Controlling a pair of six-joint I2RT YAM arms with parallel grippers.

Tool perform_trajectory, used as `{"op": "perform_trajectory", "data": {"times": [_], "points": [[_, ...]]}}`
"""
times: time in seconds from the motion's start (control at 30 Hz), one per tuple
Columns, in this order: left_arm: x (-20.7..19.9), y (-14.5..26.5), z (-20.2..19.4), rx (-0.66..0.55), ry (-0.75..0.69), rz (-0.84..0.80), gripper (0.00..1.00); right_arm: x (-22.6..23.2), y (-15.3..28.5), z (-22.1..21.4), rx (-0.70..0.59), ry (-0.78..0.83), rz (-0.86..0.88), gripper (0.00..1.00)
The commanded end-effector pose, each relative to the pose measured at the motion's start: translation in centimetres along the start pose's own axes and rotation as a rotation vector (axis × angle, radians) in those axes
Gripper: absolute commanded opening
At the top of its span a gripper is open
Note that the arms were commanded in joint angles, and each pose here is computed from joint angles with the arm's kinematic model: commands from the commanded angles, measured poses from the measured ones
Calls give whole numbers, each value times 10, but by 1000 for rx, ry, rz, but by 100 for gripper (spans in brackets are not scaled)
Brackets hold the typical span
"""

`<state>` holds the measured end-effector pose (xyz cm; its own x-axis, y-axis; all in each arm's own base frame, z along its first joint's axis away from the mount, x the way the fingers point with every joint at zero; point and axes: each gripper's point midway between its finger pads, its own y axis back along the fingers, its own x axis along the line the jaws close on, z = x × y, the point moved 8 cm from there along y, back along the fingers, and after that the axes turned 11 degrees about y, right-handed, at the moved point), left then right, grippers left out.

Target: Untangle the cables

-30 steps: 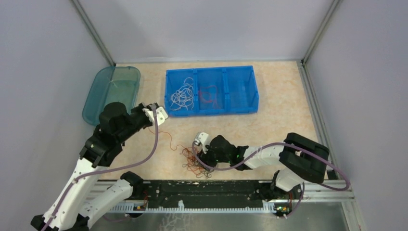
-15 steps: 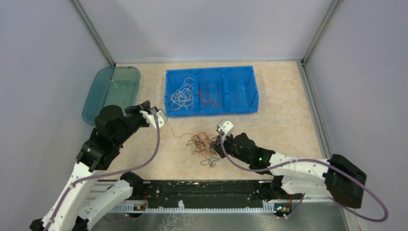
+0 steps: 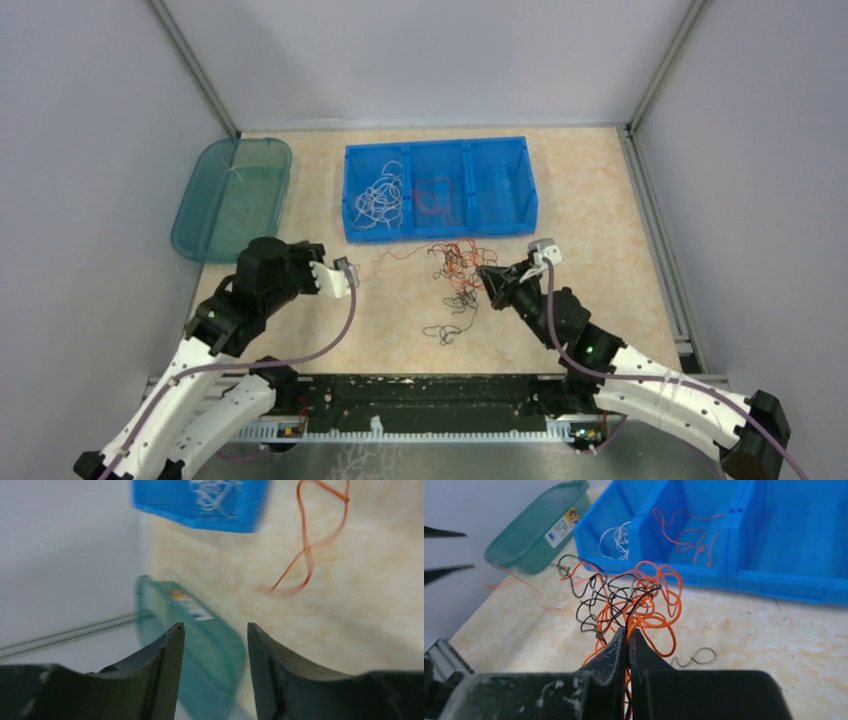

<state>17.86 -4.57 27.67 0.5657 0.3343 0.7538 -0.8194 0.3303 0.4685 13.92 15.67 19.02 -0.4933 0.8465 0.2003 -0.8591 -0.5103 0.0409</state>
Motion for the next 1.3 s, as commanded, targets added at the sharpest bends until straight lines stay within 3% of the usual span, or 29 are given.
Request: {"op": "perform_trajectory", "data": {"times": [0.0, 0.03, 0.1, 0.33, 0.43, 0.7, 0.77, 0.83, 1.0, 1.1, 1.27], "points": [[-53, -6, 1, -107, 205, -300, 76, 28, -5, 42, -105, 45, 237, 0], [-56, -6, 8, -147, 258, -345, 89, 34, -7, 45, -104, 66, 283, 0], [-59, 0, 22, -201, 339, -453, 99, 42, -10, 50, -96, 108, 347, 0], [-32, 25, 81, -521, 388, -611, 99, 71, -29, 50, -11, 203, 556, 0], [-26, 20, 95, -618, 395, -619, 93, 88, -39, 52, -2, 193, 677, 0], [-62, -19, 80, -600, 409, -709, 78, 117, -72, 38, 54, 128, 820, 4], [-74, -28, 71, -582, 403, -701, 66, 118, -75, 28, 79, 106, 823, 22], [-82, -35, 62, -559, 395, -673, 47, 115, -77, 17, 119, 101, 795, 42], [-92, -41, 47, -502, 331, -639, 34, 91, -64, 4, 205, 83, 603, 63], [-103, -44, 37, -483, 272, -656, 33, 77, -54, 4, 250, 88, 498, 66], [-110, -44, 28, -484, 211, -637, 31, 59, -45, -17, 390, 79, 392, 60]]}}
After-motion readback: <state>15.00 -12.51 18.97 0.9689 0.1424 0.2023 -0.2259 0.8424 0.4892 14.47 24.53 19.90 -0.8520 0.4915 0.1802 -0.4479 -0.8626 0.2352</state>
